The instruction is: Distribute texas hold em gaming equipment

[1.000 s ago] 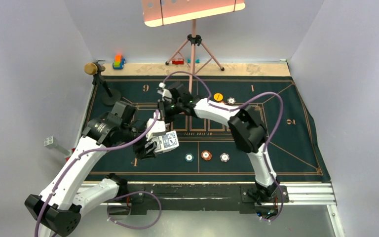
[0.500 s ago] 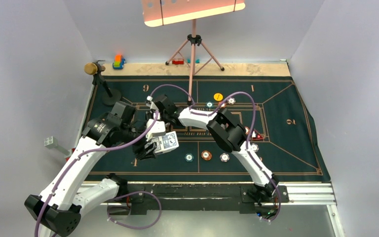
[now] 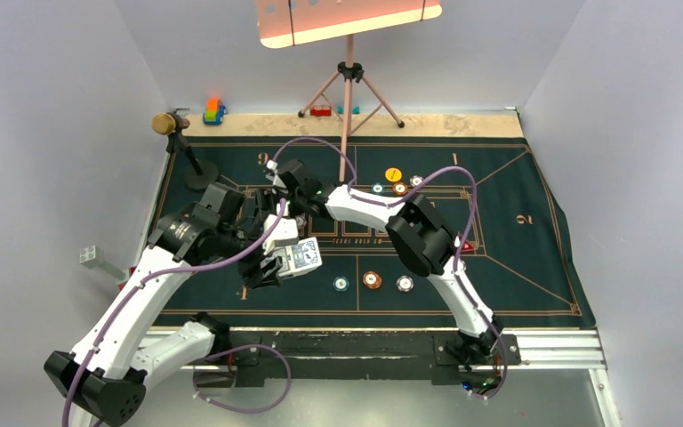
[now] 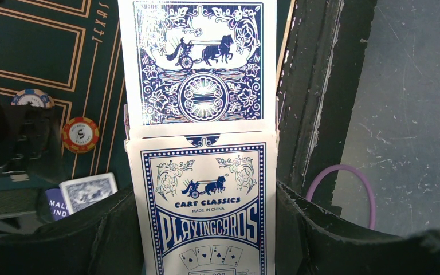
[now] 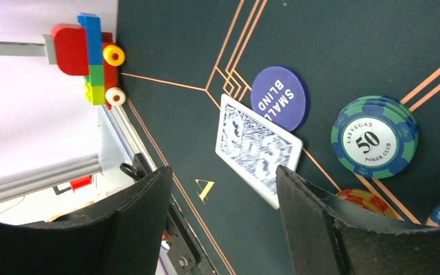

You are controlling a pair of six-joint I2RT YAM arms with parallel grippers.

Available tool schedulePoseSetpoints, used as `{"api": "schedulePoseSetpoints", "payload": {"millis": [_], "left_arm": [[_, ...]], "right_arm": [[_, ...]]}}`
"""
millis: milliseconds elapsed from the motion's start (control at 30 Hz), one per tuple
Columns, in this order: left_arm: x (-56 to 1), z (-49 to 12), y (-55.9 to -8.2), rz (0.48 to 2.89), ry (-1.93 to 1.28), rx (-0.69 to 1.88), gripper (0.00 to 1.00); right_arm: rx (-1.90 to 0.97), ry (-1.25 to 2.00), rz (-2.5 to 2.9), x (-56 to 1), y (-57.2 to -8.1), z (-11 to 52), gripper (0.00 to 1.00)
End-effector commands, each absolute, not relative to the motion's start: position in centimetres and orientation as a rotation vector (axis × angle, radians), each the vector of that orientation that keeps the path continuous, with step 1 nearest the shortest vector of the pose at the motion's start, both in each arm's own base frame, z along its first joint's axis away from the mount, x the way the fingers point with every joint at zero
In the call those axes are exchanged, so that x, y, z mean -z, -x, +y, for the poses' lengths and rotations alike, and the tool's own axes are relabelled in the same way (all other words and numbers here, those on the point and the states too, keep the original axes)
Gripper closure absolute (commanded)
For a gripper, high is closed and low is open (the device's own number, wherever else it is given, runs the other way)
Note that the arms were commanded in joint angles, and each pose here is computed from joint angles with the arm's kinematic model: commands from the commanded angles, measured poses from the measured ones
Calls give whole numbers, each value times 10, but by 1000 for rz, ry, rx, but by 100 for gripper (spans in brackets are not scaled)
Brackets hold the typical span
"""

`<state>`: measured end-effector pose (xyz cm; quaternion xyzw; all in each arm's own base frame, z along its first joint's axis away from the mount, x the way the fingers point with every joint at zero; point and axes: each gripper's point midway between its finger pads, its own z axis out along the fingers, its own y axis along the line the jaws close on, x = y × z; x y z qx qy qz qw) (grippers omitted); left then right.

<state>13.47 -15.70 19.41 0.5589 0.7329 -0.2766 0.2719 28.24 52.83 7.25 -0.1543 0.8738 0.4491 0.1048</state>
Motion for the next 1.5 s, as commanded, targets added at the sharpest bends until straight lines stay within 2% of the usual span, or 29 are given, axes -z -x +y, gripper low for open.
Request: {"api": "schedulePoseSetpoints", "payload": {"millis": [0, 133, 333, 533, 900, 1467], "left_arm": [[-207, -163, -138, 1910, -1504, 760, 100], [-206, -162, -138, 1913, -1506, 753, 100], [-202, -163, -141, 1918, -1506, 746, 100], [-192, -164, -159, 1951, -1484, 695, 100], [-194, -171, -175, 1951, -1467, 691, 100], [-196, -173, -178, 1946, -1457, 693, 100]], "right_arm": [[-1339, 472, 2405, -147, -307, 522, 28], [-1331, 454, 2367, -175, -322, 507, 20], [-1335, 374, 2262, -235, -339, 451, 17], [-1376, 372, 2161, -277, -311, 392, 9], [-1439, 445, 2222, -245, -238, 360, 5], [-1656, 546, 2233, -228, -189, 396, 2]]}}
